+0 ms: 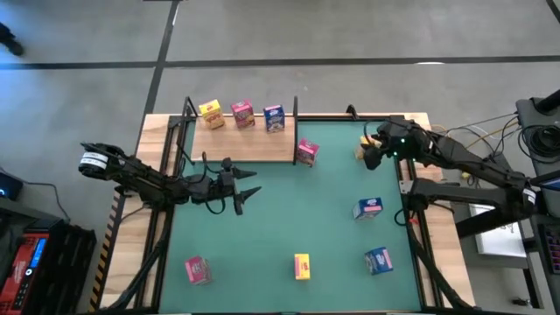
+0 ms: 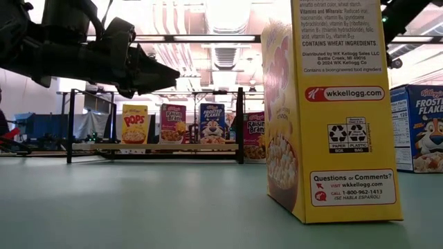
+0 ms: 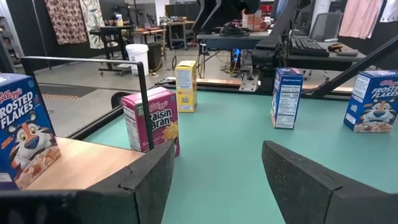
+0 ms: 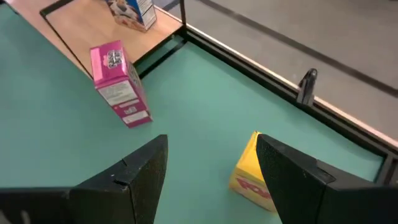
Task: Stack cereal on shelf
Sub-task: Put the top pink cereal box on the shelf aligned with the other pink cereal box
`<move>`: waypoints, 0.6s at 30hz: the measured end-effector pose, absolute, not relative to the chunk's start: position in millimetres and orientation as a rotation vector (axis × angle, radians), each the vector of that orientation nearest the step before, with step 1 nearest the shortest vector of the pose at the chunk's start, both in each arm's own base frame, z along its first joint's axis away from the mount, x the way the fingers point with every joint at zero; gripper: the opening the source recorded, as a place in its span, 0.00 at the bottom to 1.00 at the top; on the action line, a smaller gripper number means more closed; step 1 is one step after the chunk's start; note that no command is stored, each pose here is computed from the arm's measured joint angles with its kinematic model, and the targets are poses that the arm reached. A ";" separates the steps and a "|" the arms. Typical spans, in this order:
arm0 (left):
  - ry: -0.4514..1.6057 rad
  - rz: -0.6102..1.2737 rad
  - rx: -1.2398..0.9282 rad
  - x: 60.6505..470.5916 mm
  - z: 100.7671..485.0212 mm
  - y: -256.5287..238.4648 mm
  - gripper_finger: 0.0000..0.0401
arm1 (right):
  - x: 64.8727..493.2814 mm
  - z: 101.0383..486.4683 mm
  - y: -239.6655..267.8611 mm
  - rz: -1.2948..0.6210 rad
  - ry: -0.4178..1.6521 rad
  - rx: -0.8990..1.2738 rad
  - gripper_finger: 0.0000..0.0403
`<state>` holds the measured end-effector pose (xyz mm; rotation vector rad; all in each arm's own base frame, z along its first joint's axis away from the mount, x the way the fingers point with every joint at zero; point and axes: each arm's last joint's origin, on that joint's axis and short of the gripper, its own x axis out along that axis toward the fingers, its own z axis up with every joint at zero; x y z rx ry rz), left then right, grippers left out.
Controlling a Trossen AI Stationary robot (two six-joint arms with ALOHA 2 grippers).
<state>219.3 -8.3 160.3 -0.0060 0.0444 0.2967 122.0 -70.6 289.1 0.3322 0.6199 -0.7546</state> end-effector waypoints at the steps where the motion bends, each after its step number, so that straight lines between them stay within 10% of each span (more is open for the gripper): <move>1: 0.046 0.297 -0.006 219.0 160.0 -8.3 0.57 | 124.3 289.0 -71.8 -0.760 0.621 0.347 0.58; 18: 0.054 0.296 -0.021 216.4 157.1 -8.1 0.57 | 194.4 259.4 -104.6 -0.647 0.627 0.377 0.58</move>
